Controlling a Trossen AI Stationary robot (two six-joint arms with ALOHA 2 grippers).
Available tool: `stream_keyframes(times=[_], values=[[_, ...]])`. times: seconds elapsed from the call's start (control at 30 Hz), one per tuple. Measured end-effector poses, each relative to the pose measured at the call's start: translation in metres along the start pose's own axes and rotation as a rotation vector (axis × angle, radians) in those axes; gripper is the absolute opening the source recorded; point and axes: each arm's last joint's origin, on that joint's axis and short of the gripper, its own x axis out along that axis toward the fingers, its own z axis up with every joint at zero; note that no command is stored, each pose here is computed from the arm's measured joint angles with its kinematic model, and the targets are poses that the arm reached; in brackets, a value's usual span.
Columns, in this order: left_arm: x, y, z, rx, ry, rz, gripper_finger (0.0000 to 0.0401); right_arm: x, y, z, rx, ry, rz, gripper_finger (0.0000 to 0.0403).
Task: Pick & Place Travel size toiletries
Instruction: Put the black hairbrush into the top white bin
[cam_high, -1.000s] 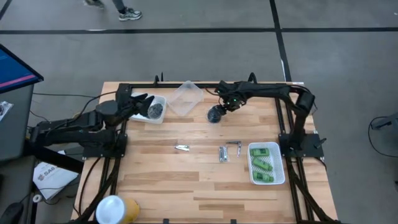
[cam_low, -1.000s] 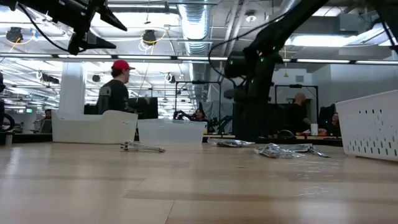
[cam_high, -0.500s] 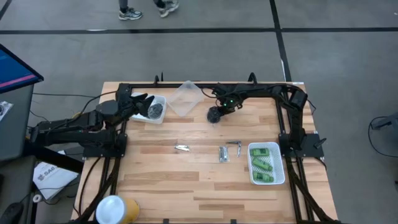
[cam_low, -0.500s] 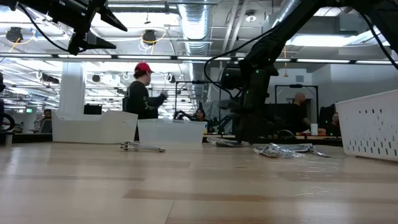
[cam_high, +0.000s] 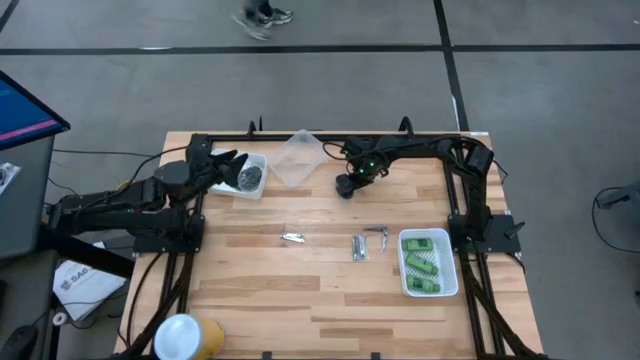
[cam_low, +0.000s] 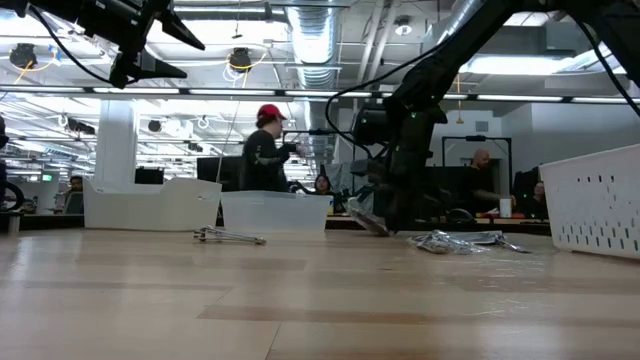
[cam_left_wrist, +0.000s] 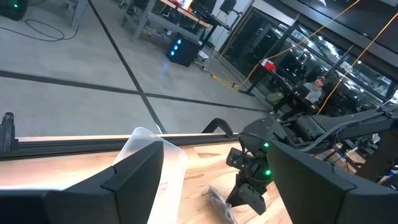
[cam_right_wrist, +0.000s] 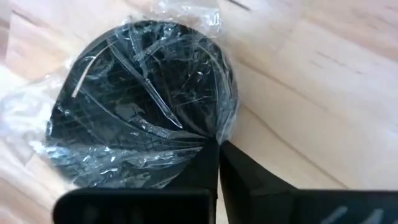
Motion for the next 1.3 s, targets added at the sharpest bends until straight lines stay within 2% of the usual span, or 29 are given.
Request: stream_keyframes(times=[0.17,0.33,0.6,0.83,1.0,1.3], values=[[0.0,-0.001,-0.001,-0.008,0.027,-0.034,0.0287,-0.018,0.008,-0.003,-0.022,-0.042,0.032,0.0001],[0.001,-0.003,-0.004,-0.04,0.091,-0.097,0.0293,-0.053,0.02,-0.009,-0.057,-0.136,0.087,0.0001],[0.021,-0.015,-0.024,-0.058,0.281,-0.206,0.0316,-0.096,0.046,-0.027,-0.103,-0.263,0.21,0.0],[0.049,-0.032,-0.039,-0.086,0.282,-0.281,0.0341,-0.115,0.081,-0.037,-0.166,-0.337,0.278,0.0],[0.066,-0.035,-0.059,-0.084,0.362,-0.285,0.0339,-0.124,0.104,-0.038,-0.214,-0.374,0.304,0.0],[0.081,-0.039,-0.073,-0.12,0.374,-0.303,0.0338,-0.131,0.117,-0.037,-0.259,-0.395,0.326,0.0]])
